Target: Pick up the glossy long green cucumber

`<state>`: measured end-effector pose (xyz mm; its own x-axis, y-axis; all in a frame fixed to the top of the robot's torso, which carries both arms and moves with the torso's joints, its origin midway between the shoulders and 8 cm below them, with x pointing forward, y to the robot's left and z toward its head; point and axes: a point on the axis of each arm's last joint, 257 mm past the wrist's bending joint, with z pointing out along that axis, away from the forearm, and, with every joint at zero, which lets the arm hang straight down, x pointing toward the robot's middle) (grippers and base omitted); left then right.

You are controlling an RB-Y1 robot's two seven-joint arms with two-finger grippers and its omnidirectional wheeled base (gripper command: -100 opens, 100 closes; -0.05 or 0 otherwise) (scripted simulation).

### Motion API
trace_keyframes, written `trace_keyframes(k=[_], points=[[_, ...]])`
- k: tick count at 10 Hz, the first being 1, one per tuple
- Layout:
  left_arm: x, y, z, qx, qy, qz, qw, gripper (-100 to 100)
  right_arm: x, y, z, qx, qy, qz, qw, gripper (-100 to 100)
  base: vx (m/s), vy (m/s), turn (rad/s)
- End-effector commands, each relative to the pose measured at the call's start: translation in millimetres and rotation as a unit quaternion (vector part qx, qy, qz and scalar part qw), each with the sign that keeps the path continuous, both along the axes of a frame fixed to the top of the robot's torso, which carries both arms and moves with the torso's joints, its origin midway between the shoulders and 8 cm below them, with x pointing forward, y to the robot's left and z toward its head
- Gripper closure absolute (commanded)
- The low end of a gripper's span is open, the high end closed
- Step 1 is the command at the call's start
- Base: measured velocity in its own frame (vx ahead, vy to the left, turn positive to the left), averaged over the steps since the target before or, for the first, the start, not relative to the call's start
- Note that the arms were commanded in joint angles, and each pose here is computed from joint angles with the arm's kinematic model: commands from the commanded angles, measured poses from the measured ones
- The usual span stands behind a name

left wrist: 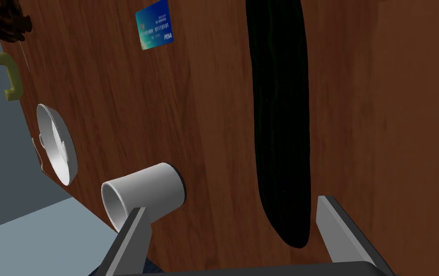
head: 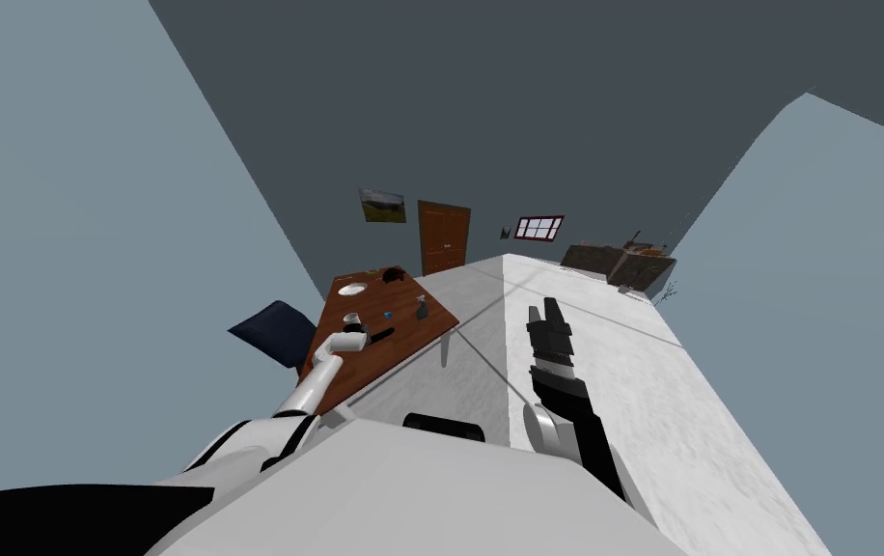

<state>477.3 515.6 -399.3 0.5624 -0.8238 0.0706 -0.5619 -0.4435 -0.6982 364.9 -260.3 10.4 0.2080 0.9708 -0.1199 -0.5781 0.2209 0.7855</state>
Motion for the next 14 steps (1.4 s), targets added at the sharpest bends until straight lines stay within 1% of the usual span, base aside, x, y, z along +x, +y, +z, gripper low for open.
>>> trace_keyframes(k=[1,3,4,5,7,8,10,11,14], points=[[-10.0,3.4,-13.8,-0.007,0.025,0.009,0.9996,-100,0.0,0.0,0.0,0.000,0.000,0.000,1.0000,0,0.052,0.015,-0.060],[-19.2,4.4,-28.5,-0.015,0.065,0.021,0.9975,-100,0.0,0.0,0.0,0.000,0.000,0.000,1.0000,0,0.065,0.015,-0.104],[-22.9,4.8,-32.2,-0.016,0.071,0.023,0.9971,-100,0.0,0.0,0.0,0.000,0.000,0.000,1.0000,0,0.057,0.019,-0.031],[-27.3,4.6,-37.6,-0.019,0.089,0.028,0.9955,-100,0.0,0.0,0.0,0.000,0.000,0.000,1.0000,0,0.056,0.015,-0.043],[-42.7,4.6,-53.2,-0.027,0.129,0.038,0.9906,-100,0.0,0.0,0.0,0.000,0.000,0.000,1.0000,0,0.073,0.028,-0.098],[-42.7,4.6,-53.2,-0.027,0.129,0.038,0.9906,-100,0.0,0.0,0.0,0.000,0.000,0.000,1.0000,0,0.059,0.027,-0.017],[-55.2,2.8,-64.4,-0.032,0.158,0.045,0.9859,-100,0.0,0.0,0.0,0.000,0.000,0.000,1.0000,0,0.046,0.030,-0.050],[-55.2,2.8,-64.4,-0.032,0.158,0.045,0.9859,-100,0.0,0.0,0.0,0.000,0.000,0.000,1.0000,0,0.043,0.023,-0.019],[-72.3,-2.9,-79.9,-0.040,0.187,0.050,0.9802,-100,0.0,0.0,0.0,0.000,0.000,0.000,1.0000,0,0.036,0.021,-0.023]])
